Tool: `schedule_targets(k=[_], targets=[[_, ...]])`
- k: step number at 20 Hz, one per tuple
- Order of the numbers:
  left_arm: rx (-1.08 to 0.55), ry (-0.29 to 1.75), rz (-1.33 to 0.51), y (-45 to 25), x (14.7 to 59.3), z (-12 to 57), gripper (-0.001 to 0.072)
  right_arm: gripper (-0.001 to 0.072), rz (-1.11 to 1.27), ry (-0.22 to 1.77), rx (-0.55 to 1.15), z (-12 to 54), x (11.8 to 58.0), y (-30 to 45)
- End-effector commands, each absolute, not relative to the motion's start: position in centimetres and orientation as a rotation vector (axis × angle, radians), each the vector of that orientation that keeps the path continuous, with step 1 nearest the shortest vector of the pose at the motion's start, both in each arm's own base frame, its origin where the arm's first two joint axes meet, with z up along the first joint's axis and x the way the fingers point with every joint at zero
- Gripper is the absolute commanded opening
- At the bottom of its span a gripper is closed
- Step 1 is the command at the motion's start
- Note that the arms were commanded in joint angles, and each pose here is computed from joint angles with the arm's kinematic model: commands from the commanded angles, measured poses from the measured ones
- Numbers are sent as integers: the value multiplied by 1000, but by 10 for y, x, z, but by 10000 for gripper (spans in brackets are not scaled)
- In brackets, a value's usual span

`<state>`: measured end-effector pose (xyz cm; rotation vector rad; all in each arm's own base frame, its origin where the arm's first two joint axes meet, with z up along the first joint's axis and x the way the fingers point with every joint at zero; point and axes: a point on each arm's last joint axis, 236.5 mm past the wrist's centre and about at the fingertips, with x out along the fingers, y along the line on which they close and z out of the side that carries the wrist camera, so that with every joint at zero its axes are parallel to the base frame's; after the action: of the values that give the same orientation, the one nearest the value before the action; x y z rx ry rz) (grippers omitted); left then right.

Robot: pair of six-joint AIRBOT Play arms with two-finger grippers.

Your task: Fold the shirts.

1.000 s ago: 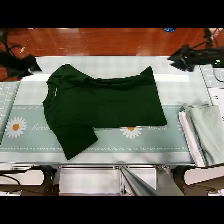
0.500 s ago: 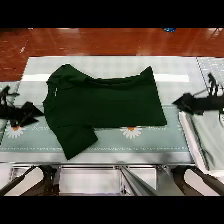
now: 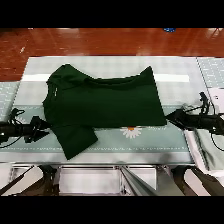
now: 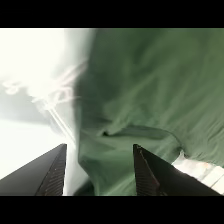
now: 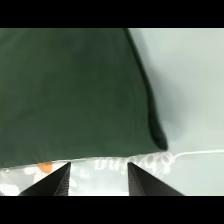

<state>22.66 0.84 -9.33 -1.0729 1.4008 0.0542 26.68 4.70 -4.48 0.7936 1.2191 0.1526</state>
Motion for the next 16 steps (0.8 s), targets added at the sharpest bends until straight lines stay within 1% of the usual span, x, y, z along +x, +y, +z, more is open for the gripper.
schedule_targets(k=[1,5,6,7,8,11,13,16], targets=[[-1119,1379,68,7,235,-104,504,414,168,1206,827,-41,268,53],[-1093,1357,35,-16,259,-111,501,413,155,1157,877,-35,279,53],[-1066,1376,15,-24,262,-114,458,413,149,1139,886,-33,283,52],[-1040,1398,-13,-32,265,-114,212,413,140,1130,879,-33,286,49],[-1013,1405,-42,-37,268,-112,24,413,125,1123,877,-33,287,43],[-971,1401,-98,-43,279,-99,19,413,-30,1128,899,-47,278,1],[-955,1400,-127,-44,281,-93,19,413,-148,1199,889,-65,256,-20],[-952,1400,-132,-44,281,-93,19,413,-127,1249,929,-79,242,-5]])
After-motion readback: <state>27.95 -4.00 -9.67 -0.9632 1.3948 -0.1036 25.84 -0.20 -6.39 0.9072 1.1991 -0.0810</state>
